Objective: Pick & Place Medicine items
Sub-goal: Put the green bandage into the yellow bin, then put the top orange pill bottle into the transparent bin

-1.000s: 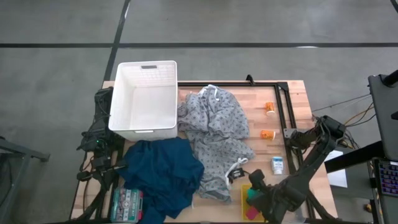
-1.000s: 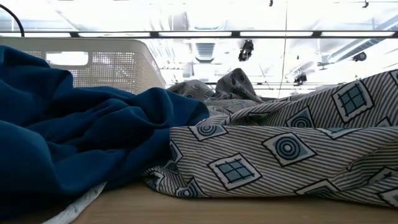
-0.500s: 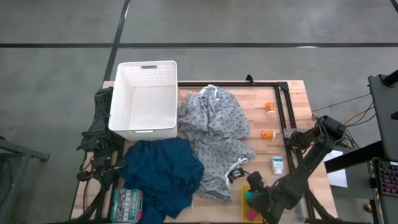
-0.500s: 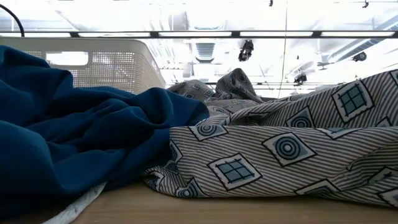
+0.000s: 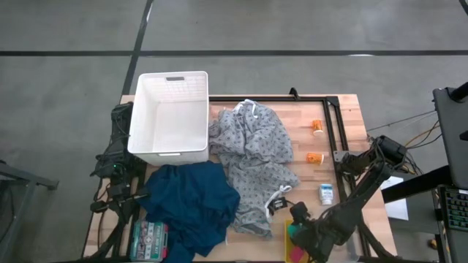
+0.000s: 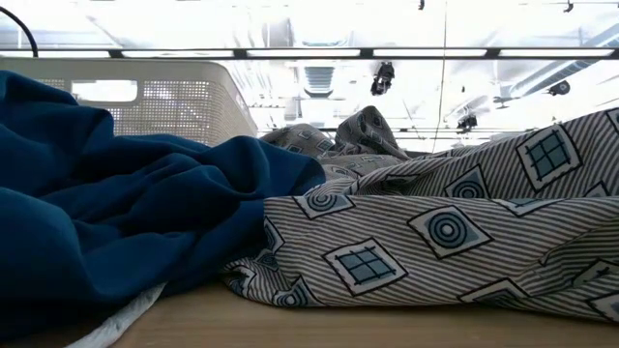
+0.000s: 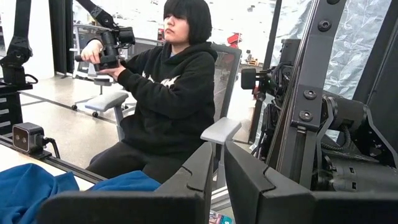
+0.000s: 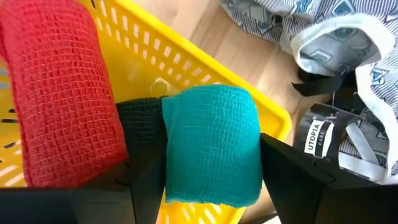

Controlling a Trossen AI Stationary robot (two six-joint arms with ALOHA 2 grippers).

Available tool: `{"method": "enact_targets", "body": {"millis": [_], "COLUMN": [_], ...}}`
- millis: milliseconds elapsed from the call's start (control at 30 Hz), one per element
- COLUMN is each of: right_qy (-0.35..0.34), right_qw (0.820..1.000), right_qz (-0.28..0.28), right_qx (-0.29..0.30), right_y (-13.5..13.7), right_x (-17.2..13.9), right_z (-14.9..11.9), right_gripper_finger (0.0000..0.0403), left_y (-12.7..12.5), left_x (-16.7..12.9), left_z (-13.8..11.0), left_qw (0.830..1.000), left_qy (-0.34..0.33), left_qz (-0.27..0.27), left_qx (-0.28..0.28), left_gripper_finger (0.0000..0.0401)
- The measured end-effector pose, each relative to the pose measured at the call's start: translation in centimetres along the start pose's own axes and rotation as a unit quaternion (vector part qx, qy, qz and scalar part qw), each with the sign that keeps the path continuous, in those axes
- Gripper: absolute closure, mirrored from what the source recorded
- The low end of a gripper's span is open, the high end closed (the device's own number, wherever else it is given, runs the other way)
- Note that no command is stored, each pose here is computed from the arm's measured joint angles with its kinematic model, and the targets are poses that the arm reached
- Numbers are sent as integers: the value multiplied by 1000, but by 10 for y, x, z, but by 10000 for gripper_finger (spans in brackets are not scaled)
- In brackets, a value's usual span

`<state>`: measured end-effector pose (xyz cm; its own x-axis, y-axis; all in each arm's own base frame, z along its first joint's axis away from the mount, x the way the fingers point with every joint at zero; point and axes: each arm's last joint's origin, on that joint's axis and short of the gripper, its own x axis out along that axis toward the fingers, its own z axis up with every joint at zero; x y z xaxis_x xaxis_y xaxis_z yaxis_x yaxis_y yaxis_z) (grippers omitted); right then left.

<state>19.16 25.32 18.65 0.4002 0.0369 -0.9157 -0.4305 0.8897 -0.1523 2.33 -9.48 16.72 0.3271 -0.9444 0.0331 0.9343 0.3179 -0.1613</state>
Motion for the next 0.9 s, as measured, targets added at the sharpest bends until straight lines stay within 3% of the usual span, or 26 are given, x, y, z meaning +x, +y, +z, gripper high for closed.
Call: {"method": "enact_targets", "body": {"millis": [400, 900], "right_qy": [-7, -65], "right_qw": [1000, 998], "right_qz": [1, 2], "right_qx": [0, -6], "right_y": [0, -4], "right_x": [-3, -32], "right_z": [2, 19], "right_gripper_finger": [100, 100], "left_y": [0, 0], "left_x": [0, 0], "left_z": [0, 0], "left_qw": [1000, 1000], "left_qy": [0, 0], "left_qz": [0, 0], "left_qx": [0, 0], "left_gripper_finger": [354, 354]}}
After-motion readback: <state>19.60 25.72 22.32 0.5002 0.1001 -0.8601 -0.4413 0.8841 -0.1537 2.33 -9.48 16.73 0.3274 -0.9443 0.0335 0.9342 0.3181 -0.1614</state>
